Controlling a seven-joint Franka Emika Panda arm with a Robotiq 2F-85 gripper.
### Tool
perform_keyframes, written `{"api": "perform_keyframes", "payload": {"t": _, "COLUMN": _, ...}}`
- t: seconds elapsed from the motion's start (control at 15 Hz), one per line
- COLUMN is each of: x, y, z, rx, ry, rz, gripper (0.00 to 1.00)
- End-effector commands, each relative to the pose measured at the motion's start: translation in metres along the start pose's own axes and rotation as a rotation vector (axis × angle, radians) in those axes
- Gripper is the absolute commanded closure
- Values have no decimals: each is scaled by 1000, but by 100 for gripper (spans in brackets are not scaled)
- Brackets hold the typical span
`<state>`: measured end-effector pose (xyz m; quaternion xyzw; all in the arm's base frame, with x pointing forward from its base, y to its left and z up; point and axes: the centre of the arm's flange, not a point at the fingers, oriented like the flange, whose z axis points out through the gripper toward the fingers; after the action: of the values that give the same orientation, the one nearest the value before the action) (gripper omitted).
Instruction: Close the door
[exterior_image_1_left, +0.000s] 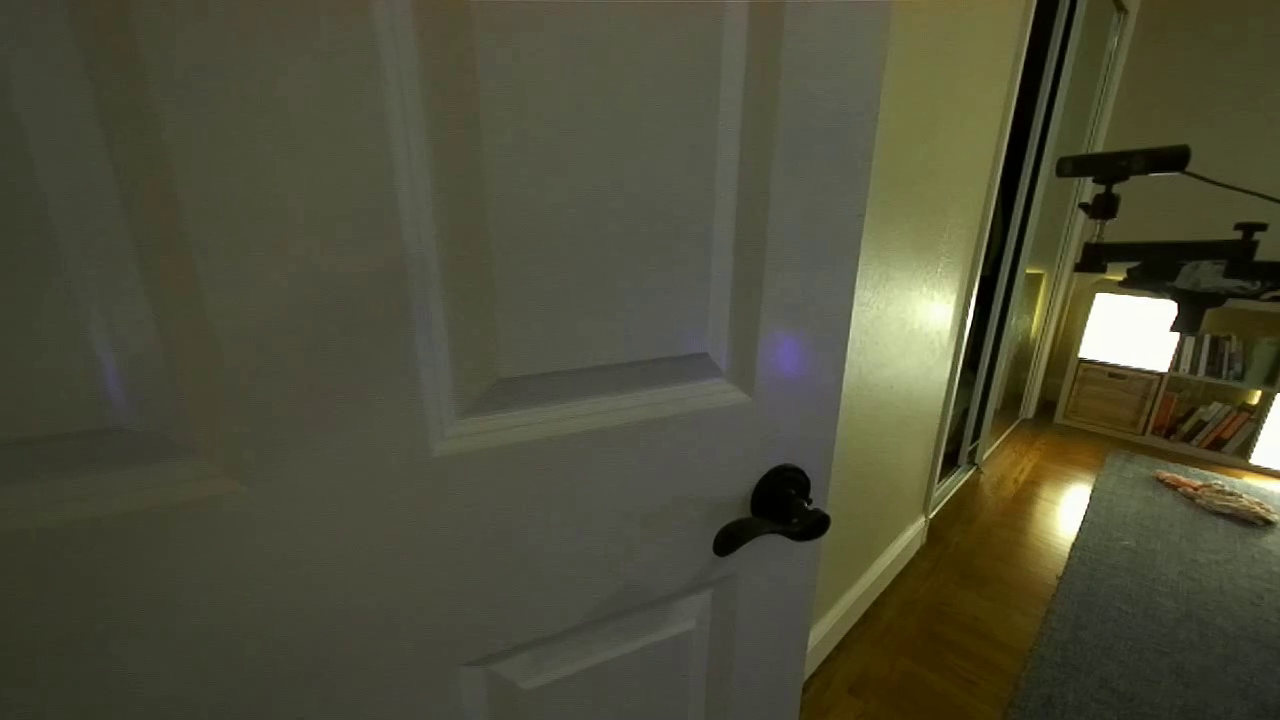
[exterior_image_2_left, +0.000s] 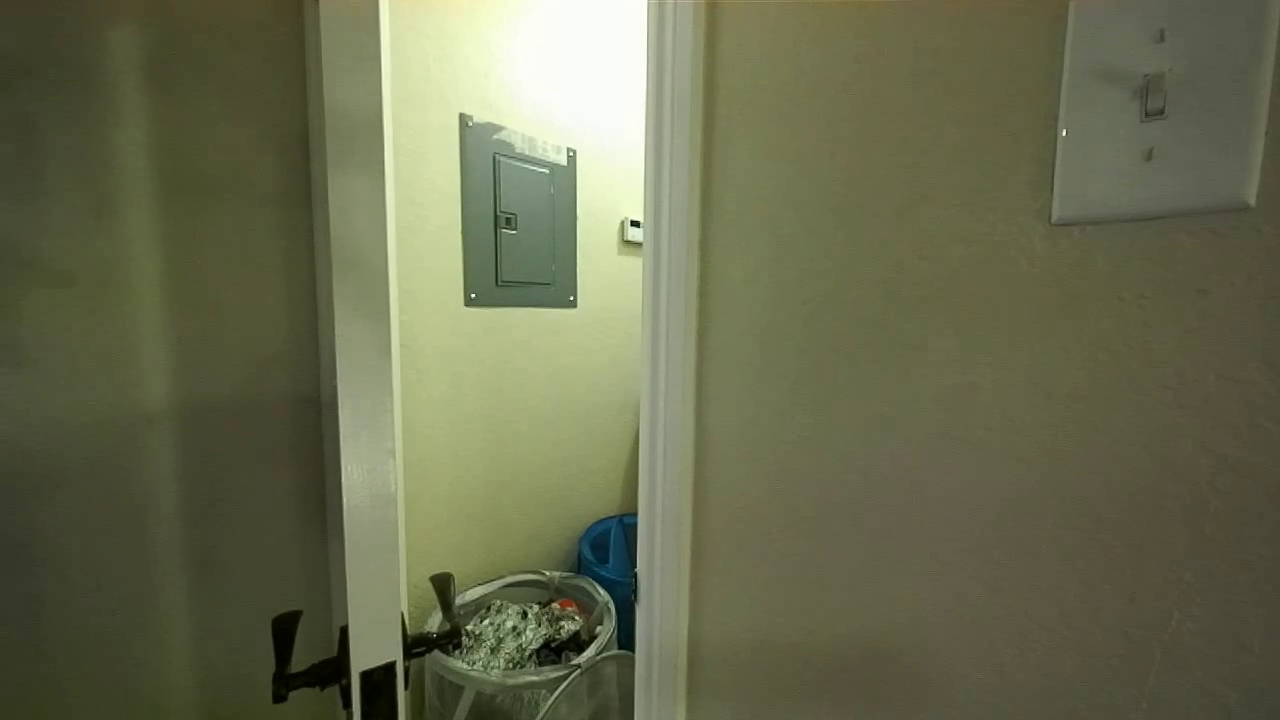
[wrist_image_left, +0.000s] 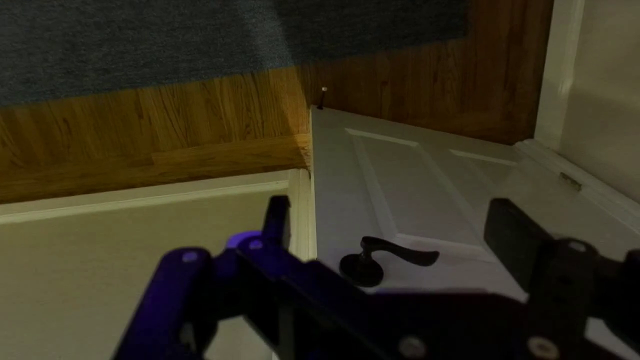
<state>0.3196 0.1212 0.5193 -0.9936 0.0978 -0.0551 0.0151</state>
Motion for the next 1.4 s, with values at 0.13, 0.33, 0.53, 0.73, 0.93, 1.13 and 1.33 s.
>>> {"api": "perform_keyframes", "payload": {"t": 0.13, "x": 63, "y": -2, "z": 40, "rx": 44, "ry": 77, "rz": 27, "gripper": 0}}
{"api": "perform_keyframes", "payload": {"t": 0.33, "x": 97, "y": -2, "z": 61, "rx": 71, "ry": 98, "rz": 42, "gripper": 1}}
{"api": "perform_keyframes", "payload": {"t": 0.53, "x": 126, "y": 4, "z": 75, "rx": 84, "ry": 104, "rz": 48, "gripper": 32}}
{"api": "perform_keyframes", "payload": {"t": 0.73, "x": 159, "y": 10, "z": 84, "rx": 97, "ry": 113, "rz": 49, "gripper": 52}}
{"api": "perform_keyframes", "payload": {"t": 0.93, "x": 188, "y": 12, "z": 83, "rx": 112, "ry": 146, "rz": 54, "gripper": 71}}
{"api": "perform_keyframes", "payload": {"t": 1.13, "x": 203, "y": 6, "z": 76, "rx": 128, "ry": 205, "rz": 67, "gripper": 90}}
{"api": "perform_keyframes", "payload": {"t": 1.33, "x": 214, "y": 1, "z": 69, "rx": 132, "ry": 252, "rz": 61, "gripper": 95}}
